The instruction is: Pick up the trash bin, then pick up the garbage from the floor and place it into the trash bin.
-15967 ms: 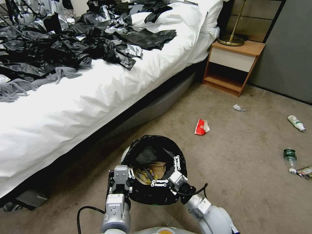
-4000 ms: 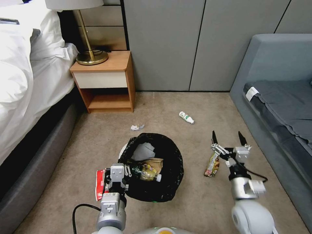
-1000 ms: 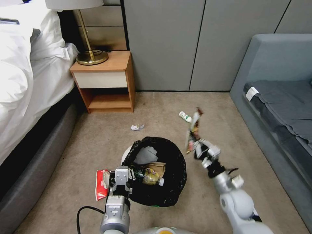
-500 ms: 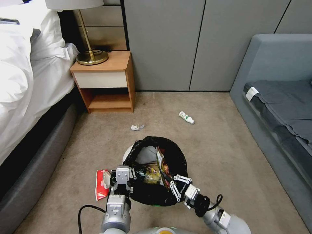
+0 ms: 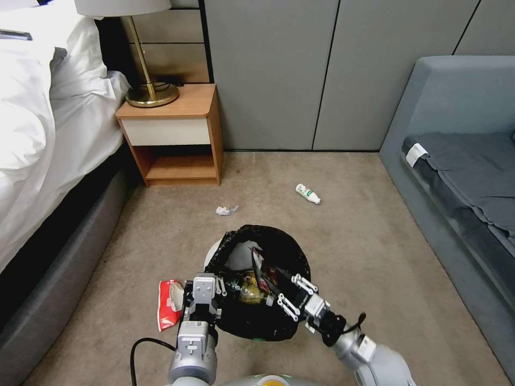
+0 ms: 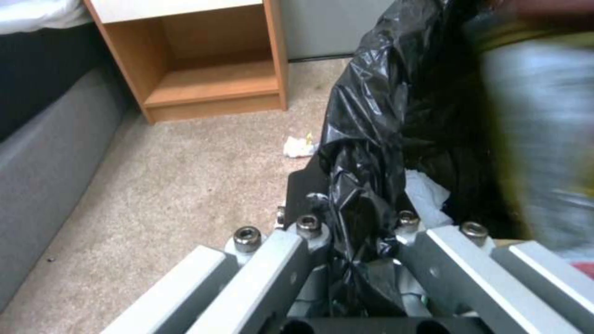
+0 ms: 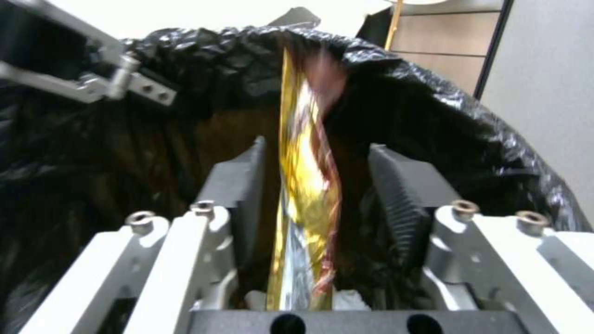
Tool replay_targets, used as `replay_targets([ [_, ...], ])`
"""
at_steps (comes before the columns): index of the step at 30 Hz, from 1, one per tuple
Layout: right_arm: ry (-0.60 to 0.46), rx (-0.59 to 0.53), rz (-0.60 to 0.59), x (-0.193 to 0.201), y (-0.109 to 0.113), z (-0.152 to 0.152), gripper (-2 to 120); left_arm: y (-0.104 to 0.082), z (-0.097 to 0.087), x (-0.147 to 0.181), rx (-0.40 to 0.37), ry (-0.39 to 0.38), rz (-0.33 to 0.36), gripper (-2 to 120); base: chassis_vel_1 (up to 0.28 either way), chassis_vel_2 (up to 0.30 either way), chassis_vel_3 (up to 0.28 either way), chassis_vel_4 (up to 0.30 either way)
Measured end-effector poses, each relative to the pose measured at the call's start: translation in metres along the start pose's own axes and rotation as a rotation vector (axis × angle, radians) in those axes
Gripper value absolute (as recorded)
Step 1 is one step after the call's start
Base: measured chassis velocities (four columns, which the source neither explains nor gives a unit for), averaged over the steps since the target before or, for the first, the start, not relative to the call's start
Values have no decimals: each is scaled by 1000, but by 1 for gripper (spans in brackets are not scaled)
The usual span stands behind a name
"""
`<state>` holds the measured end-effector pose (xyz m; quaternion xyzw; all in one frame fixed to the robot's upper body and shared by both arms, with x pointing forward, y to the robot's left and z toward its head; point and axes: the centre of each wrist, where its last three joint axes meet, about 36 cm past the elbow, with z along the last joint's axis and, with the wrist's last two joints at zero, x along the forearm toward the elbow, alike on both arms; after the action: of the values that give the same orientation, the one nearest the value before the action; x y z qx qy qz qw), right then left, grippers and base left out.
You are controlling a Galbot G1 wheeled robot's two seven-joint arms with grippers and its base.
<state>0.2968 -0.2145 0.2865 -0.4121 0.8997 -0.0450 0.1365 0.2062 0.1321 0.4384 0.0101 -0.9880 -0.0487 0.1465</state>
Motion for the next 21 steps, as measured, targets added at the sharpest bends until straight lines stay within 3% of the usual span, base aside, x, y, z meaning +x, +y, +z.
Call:
replay_targets([
  [10,-8,7,1,-6,2,-7,84,0,0,0,1,-2,0,2,0,0,0,0],
  [12,-18,14,10,-7,2,-10,88,0,0,0,1,-2,0,2,0,0,0,0],
  [15,-76,51,87,-11,3,-29,99,1,0,0,0,-4,-2,2,0,0,0,0],
  [21,-171,134,279,-13,4,-71,100,3,-1,-3,3,-8,-7,2,0,0,0,0],
])
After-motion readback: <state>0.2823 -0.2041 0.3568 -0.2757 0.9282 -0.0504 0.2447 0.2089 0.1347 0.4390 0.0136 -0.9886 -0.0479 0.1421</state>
